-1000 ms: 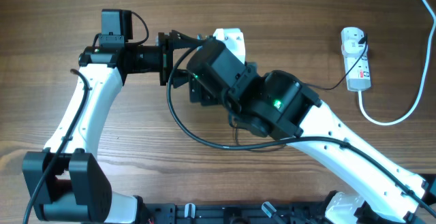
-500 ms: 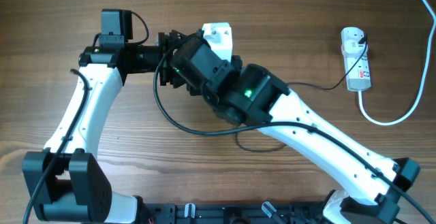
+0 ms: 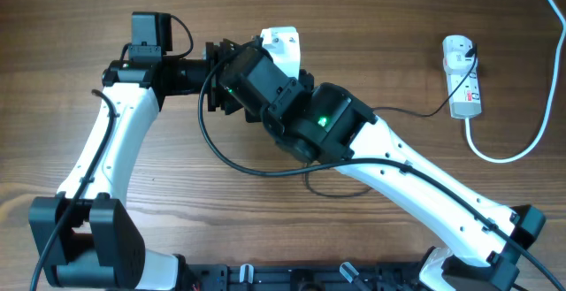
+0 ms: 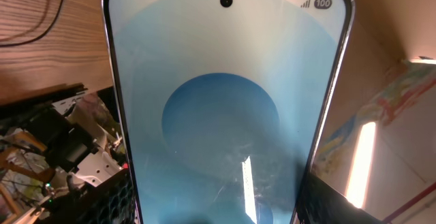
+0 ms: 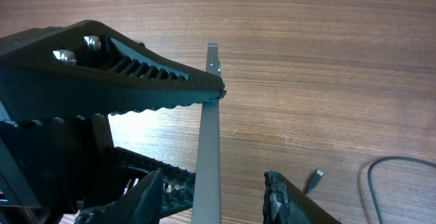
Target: Plug charger to phone and switch on socket
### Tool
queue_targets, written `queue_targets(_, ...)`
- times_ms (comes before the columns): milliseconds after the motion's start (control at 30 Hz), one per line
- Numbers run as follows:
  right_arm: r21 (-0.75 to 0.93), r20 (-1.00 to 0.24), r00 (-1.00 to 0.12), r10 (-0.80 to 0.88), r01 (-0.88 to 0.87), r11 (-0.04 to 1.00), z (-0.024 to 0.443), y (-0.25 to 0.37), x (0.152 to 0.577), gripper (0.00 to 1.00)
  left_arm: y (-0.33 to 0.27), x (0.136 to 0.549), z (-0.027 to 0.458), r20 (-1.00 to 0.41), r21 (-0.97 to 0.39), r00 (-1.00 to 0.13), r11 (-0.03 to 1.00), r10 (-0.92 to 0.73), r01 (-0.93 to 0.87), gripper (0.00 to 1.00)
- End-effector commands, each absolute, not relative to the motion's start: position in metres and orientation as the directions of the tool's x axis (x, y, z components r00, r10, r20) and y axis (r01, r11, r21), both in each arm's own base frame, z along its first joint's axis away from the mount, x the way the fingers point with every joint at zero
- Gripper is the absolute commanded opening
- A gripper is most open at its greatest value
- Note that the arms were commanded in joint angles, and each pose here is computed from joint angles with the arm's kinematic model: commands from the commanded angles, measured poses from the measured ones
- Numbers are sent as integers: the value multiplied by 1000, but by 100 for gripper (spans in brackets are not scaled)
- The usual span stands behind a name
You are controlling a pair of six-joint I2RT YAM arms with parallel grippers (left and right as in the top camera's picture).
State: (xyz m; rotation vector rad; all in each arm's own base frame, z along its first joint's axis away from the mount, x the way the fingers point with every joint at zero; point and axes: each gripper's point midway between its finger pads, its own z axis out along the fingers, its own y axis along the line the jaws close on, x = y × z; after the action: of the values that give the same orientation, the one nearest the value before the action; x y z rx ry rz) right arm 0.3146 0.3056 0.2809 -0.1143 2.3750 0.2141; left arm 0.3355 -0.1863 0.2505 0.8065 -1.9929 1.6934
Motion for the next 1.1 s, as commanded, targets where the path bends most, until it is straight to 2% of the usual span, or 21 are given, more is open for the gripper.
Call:
queue_targets(0, 112, -708, -706, -21, -141, 984, 289, 304, 318, 46, -188, 327, 268, 624, -769, -773, 82, -116, -633, 70)
queue_targets(400, 102, -720, -694, -16, -129, 986, 291, 302, 320, 43, -188, 325, 270, 625, -770, -774, 78, -101, -633, 70)
queue_targets(667, 101, -719, -695, -17, -129, 987, 291, 302, 320, 30, -188, 325, 271, 626, -770, -774, 77, -98, -633, 70)
queue_targets(1067, 117, -713, -701, -15, -140, 983, 290, 305, 319, 22, -188, 327, 267, 623, -770, -773, 83, -120, -633, 70)
